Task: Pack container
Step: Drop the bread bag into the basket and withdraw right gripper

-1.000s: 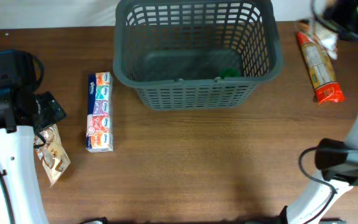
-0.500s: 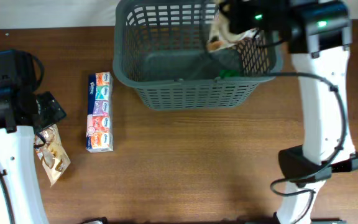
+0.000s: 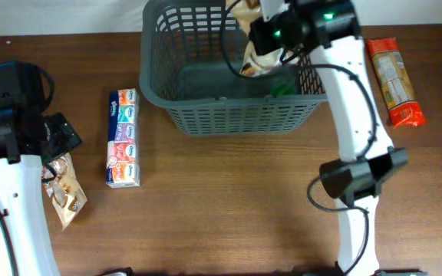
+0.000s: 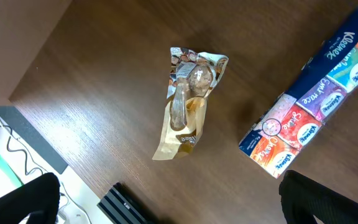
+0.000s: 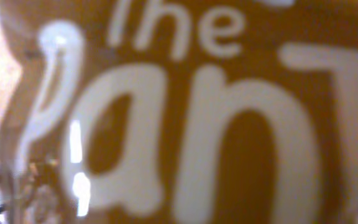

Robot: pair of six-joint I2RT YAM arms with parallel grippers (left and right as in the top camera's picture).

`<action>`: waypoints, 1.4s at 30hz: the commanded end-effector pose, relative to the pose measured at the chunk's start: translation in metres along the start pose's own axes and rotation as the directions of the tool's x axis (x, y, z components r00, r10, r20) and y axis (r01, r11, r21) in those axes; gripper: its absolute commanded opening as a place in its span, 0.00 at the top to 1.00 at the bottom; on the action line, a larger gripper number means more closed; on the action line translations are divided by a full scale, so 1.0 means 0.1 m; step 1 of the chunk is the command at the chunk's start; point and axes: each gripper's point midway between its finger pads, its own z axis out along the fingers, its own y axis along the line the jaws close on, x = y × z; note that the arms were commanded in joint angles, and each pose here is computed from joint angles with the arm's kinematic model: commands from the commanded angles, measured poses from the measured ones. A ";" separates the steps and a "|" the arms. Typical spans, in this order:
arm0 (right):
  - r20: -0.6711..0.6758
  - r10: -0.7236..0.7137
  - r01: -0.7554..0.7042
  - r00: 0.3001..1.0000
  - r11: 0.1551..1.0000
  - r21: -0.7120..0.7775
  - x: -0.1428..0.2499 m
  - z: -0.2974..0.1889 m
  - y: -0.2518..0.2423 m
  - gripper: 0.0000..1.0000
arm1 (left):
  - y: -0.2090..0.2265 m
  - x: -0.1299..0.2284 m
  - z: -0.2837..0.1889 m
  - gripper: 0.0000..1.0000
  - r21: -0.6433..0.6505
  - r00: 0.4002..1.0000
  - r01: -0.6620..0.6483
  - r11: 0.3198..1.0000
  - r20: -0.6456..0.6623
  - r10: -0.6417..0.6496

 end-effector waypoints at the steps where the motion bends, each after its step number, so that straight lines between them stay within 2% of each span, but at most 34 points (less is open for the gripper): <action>1: -0.035 0.000 0.000 0.999 1.000 0.002 0.08 0.14 -0.03 0.91 | 0.01 0.00 0.01 0.00 -0.003 1.000 0.004 1.000 -0.005 -0.005; 2: -0.070 0.009 -0.009 0.998 1.000 -0.001 0.17 0.27 -0.06 0.87 | 0.01 0.00 0.01 0.00 -0.003 1.000 0.004 1.000 -0.005 -0.005; 12: -0.229 0.052 -0.056 0.972 0.998 -0.009 0.60 0.73 -0.13 0.87 | 0.01 0.00 0.01 0.01 -0.003 1.000 0.004 1.000 -0.005 -0.005; 18: -0.210 0.101 -0.102 0.973 0.995 0.005 0.54 0.68 -0.15 0.87 | 0.01 0.00 0.01 0.00 -0.003 1.000 0.004 1.000 -0.005 -0.005; 19: -0.155 0.162 -0.160 0.975 0.987 0.022 0.39 0.53 -0.19 0.87 | 0.01 0.00 0.01 0.00 -0.003 1.000 0.004 1.000 -0.005 -0.005; 21: -0.091 0.193 -0.191 0.977 0.981 0.032 0.23 0.34 -0.25 0.87 | 0.01 0.00 0.01 0.00 -0.003 1.000 0.004 1.000 -0.005 -0.005; 23: -0.018 0.198 -0.197 0.980 0.979 0.041 0.06 0.07 -0.33 0.78 | 0.01 0.00 0.01 0.00 -0.003 1.000 0.004 1.000 -0.005 -0.005; 26: 0.085 0.207 -0.213 0.975 0.975 0.069 -0.13 -0.39 -0.50 0.44 | 0.01 0.00 0.01 0.00 -0.003 1.000 0.004 1.000 -0.005 -0.005; 28: 0.151 0.229 -0.244 0.962 0.965 0.091 -0.20 -0.71 -0.66 0.09 | 0.01 0.00 0.01 0.00 -0.003 1.000 0.004 1.000 -0.005 -0.005; 29: 0.188 0.248 -0.270 0.951 0.957 0.104 -0.22 -0.90 -0.76 0.01 | 0.01 0.00 0.01 0.00 -0.003 1.000 0.004 1.000 -0.005 -0.005; 32: 0.251 0.278 -0.319 0.927 0.937 0.142 -0.19 -1.31 -1.01 0.01 | 0.01 0.00 0.01 0.00 -0.003 1.000 0.004 1.000 -0.005 -0.005; 37: 0.310 0.349 -0.428 0.884 0.871 0.242 0.10 -1.91 -1.65 0.01 | 0.01 0.00 0.01 0.00 -0.003 1.000 0.004 1.000 -0.005 -0.005; 39: 0.287 0.352 -0.431 0.891 0.855 0.288 0.29 -2.02 -1.87 0.01 | 0.01 0.00 0.01 0.00 -0.003 1.000 0.004 1.000 -0.005 -0.005; 42: 0.182 0.304 -0.351 0.935 0.864 0.361 0.64 -2.10 -2.16 0.01 | 0.01 0.00 0.01 0.00 -0.003 1.000 0.004 1.000 -0.005 -0.005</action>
